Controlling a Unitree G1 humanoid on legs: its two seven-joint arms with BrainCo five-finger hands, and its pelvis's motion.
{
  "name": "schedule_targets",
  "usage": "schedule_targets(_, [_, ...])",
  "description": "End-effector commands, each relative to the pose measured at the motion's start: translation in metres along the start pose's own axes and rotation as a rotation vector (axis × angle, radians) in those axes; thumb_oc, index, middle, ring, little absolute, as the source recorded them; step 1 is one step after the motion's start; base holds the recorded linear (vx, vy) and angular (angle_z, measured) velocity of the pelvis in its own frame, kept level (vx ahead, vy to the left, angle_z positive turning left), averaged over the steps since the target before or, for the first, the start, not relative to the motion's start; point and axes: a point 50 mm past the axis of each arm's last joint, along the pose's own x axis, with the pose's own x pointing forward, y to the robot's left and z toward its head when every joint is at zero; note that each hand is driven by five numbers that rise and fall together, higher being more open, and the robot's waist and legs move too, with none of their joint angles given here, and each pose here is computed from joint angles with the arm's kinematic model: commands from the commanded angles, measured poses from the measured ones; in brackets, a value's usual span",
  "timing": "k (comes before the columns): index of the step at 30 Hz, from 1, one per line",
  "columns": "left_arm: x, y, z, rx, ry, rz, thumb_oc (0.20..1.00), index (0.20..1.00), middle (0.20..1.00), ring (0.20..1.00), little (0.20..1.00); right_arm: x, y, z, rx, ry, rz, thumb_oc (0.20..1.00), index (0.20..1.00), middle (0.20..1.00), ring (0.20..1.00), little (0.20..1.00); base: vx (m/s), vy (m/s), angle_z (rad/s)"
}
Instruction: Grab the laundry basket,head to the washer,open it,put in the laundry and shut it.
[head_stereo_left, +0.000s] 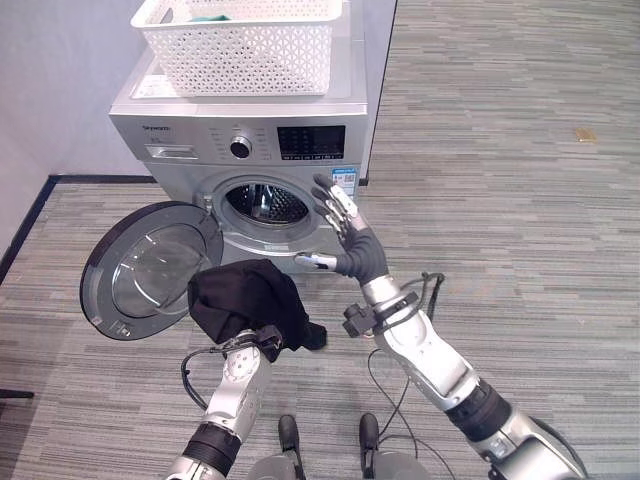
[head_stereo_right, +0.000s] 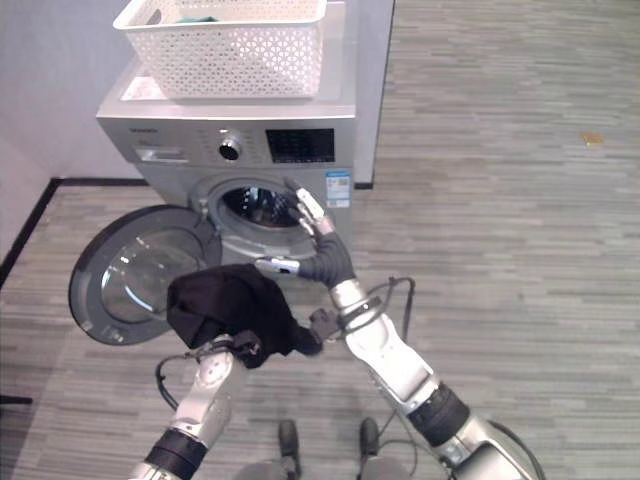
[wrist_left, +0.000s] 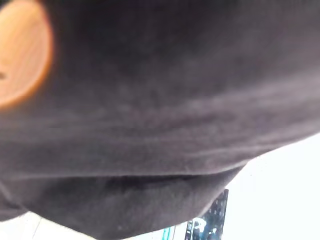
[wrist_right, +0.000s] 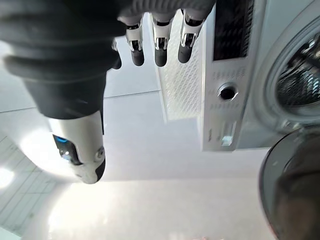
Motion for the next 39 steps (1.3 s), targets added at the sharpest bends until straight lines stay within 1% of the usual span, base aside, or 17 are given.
schedule_targets(1, [0.02,-0.003,0.043,-0.003,-0.218,-0.006,0.2,0.2,0.2,0.2,0.2,0.002,-0.027,0.039,-0.002,-0.213,-0.089,1.0,1.0,1.0,1.0,1.0,0.03,0.019,0.02])
schedule_targets(2, [0.022,0.005,0.044,0.008,-0.222,0.023,0.2,0.2,0.2,0.2,0.2,-0.013,-0.05,0.031,-0.07,-0.165,-0.172,1.0,1.0,1.0,1.0,1.0,0.0,0.0,0.0])
schedule_targets(3, [0.023,0.008,0.045,0.016,-0.226,0.029,0.2,0.2,0.2,0.2,0.2,-0.02,-0.057,0.027,-0.097,-0.139,-0.197,1.0,1.0,1.0,1.0,1.0,0.03,0.004,0.04])
schedule_targets(4, [0.024,0.01,0.046,0.028,-0.228,0.032,0.2,0.2,0.2,0.2,0.2,-0.028,-0.065,0.022,-0.125,-0.105,-0.222,1.0,1.0,1.0,1.0,1.0,0.0,0.0,0.0])
schedule_targets(6, [0.024,0.01,0.045,0.028,-0.227,0.031,0.2,0.2,0.2,0.2,0.2,-0.028,-0.065,0.022,-0.125,-0.104,-0.222,1.0,1.0,1.0,1.0,1.0,0.0,-0.012,-0.05])
schedule_targets(7, [0.027,0.017,0.045,0.064,-0.224,0.042,0.2,0.2,0.2,0.2,0.2,-0.06,-0.089,0.001,-0.199,0.047,-0.306,1.0,1.0,1.0,1.0,1.0,0.0,-0.04,-0.09])
schedule_targets(10, [0.031,0.026,0.039,0.076,-0.189,0.071,0.2,0.2,0.2,0.2,0.2,-0.092,-0.103,-0.019,-0.253,0.206,-0.345,1.0,1.0,1.0,1.0,1.0,0.0,-0.05,0.08])
schedule_targets(11, [0.031,0.026,0.039,0.076,-0.189,0.071,0.2,0.2,0.2,0.2,0.2,-0.092,-0.103,-0.019,-0.254,0.206,-0.345,1.0,1.0,1.0,1.0,1.0,0.01,-0.046,0.04])
schedule_targets(12, [0.033,0.03,0.038,0.083,-0.178,0.085,0.2,0.2,0.2,0.2,0.2,-0.105,-0.108,-0.028,-0.269,0.272,-0.362,1.0,1.0,1.0,1.0,1.0,0.0,-0.064,-0.11])
schedule_targets(15, [0.041,0.04,0.04,0.062,-0.164,0.134,0.2,0.2,0.2,0.2,0.2,-0.132,-0.114,-0.047,-0.249,0.41,-0.402,1.0,1.0,1.0,1.0,1.0,0.0,-0.145,-0.14])
schedule_targets(19, [0.051,0.037,0.052,0.021,-0.191,0.148,0.2,0.2,0.2,0.2,0.2,-0.141,-0.115,-0.054,-0.215,0.452,-0.425,1.0,1.0,1.0,1.0,1.0,-0.07,-0.209,-0.24])
schedule_targets(22, [0.063,0.031,0.076,-0.041,-0.256,0.173,0.2,0.2,0.2,0.2,0.2,-0.139,-0.116,-0.054,-0.208,0.446,-0.409,1.0,1.0,1.0,1.0,1.0,-0.07,-0.281,0.01])
schedule_targets(27, [0.071,0.025,0.094,-0.08,-0.297,0.184,0.2,0.2,0.2,0.2,0.2,-0.139,-0.109,-0.06,-0.149,0.456,-0.424,1.0,1.0,1.0,1.0,1.0,0.06,-0.009,0.09])
schedule_targets(31, [0.071,0.025,0.094,-0.081,-0.299,0.192,0.2,0.2,0.2,0.2,0.2,-0.143,-0.108,-0.069,-0.134,0.49,-0.46,1.0,1.0,1.0,1.0,1.0,0.17,0.104,0.16])
schedule_targets(34, [0.059,0.039,0.079,-0.122,-0.274,0.227,0.2,0.2,0.2,0.2,0.2,-0.156,-0.096,-0.075,-0.1,0.542,-0.46,1.0,1.0,1.0,1.0,1.0,0.35,0.368,-0.36])
schedule_targets(39, [0.054,0.045,0.073,-0.166,-0.258,0.252,0.2,0.2,0.2,0.2,0.2,-0.16,-0.089,-0.084,-0.05,0.587,-0.449,1.0,1.0,1.0,1.0,1.0,0.1,0.168,-0.42])
